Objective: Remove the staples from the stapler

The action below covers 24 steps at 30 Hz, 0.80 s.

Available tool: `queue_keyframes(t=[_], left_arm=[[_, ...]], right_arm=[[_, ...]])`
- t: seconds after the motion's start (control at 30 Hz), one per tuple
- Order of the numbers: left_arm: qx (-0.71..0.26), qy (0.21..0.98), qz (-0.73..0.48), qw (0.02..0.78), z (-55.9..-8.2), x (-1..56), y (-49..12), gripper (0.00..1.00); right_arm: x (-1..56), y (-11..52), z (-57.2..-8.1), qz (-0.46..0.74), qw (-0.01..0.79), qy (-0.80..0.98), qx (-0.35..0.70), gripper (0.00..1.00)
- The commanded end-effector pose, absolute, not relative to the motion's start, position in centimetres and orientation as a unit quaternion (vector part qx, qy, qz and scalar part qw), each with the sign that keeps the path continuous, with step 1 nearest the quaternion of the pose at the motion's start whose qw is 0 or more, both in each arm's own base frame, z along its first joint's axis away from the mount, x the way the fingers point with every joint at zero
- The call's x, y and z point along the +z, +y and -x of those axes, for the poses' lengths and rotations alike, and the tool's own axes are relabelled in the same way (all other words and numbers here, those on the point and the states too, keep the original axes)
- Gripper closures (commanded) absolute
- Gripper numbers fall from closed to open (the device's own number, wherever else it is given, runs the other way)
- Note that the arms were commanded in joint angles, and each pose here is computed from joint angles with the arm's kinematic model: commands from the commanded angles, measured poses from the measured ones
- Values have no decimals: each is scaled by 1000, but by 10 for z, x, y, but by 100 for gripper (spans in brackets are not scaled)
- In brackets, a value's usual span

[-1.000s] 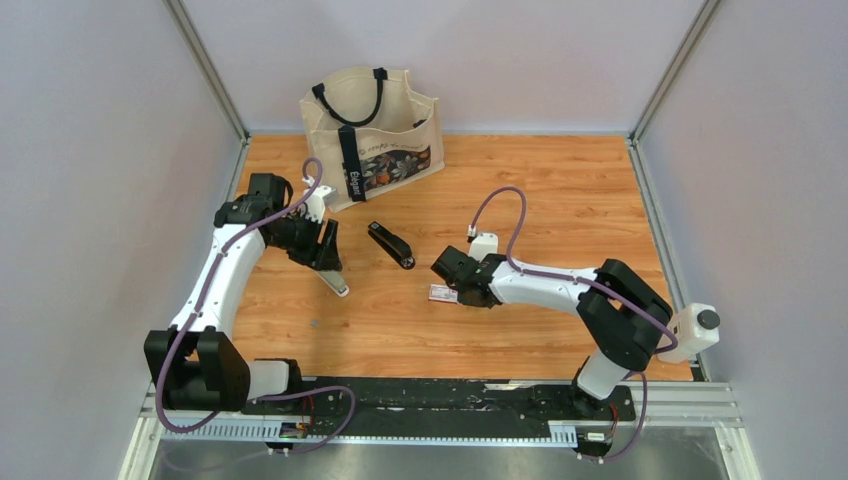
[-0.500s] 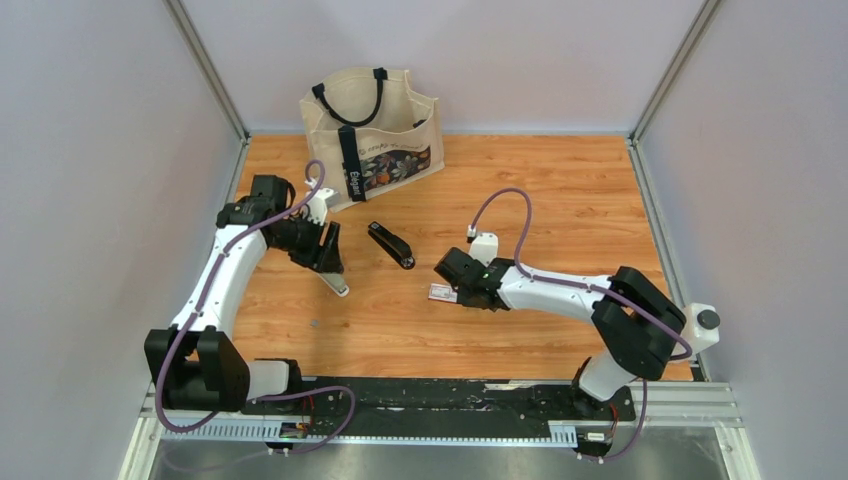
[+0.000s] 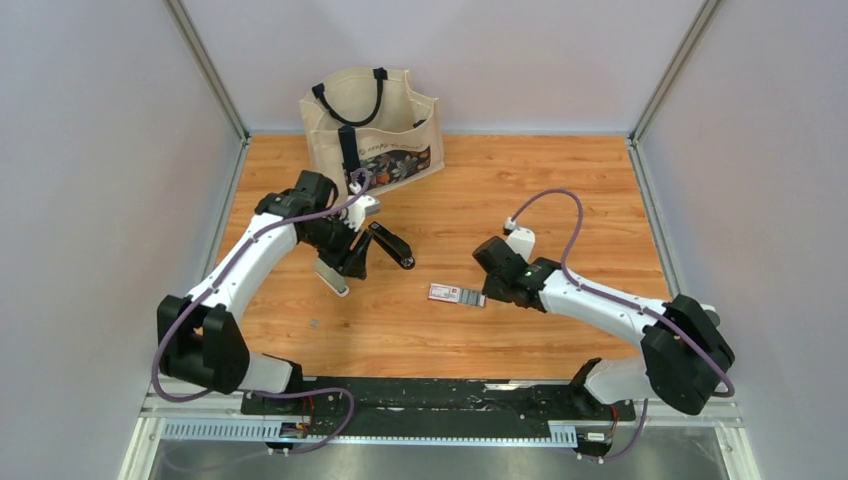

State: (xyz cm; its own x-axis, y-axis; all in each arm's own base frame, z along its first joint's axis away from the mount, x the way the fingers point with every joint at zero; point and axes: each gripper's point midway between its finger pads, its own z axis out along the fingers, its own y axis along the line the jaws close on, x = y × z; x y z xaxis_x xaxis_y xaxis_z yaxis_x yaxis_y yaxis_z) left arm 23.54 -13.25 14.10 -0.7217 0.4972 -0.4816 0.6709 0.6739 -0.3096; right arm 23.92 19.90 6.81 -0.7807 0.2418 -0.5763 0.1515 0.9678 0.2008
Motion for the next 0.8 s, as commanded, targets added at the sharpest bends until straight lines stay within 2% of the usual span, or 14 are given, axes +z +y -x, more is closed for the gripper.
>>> queue_keyframes(t=[0.0,0.2,0.43,0.53,0.6,0.77], left_arm=[[-219,874,-382,206,-262,144,-153,37],[-197,860,-438,174,-267,120,-181,39],[-155,832,-507,163,-272,94,-213,40],[-144,817,-535,159,-275,89,-226,40],[-130,809,-550,164,-283,85,-231,40],[-113,788,-581,170,-289,75,-244,43]], right_arm=[[70,194,-240,-150,292,933,148,80],[57,181,-235,-188,264,925,199,88],[41,191,-236,-200,220,923,244,91],[38,193,-238,-207,214,919,259,89],[37,193,-238,-215,211,912,279,83],[32,193,-236,-224,204,905,297,83]])
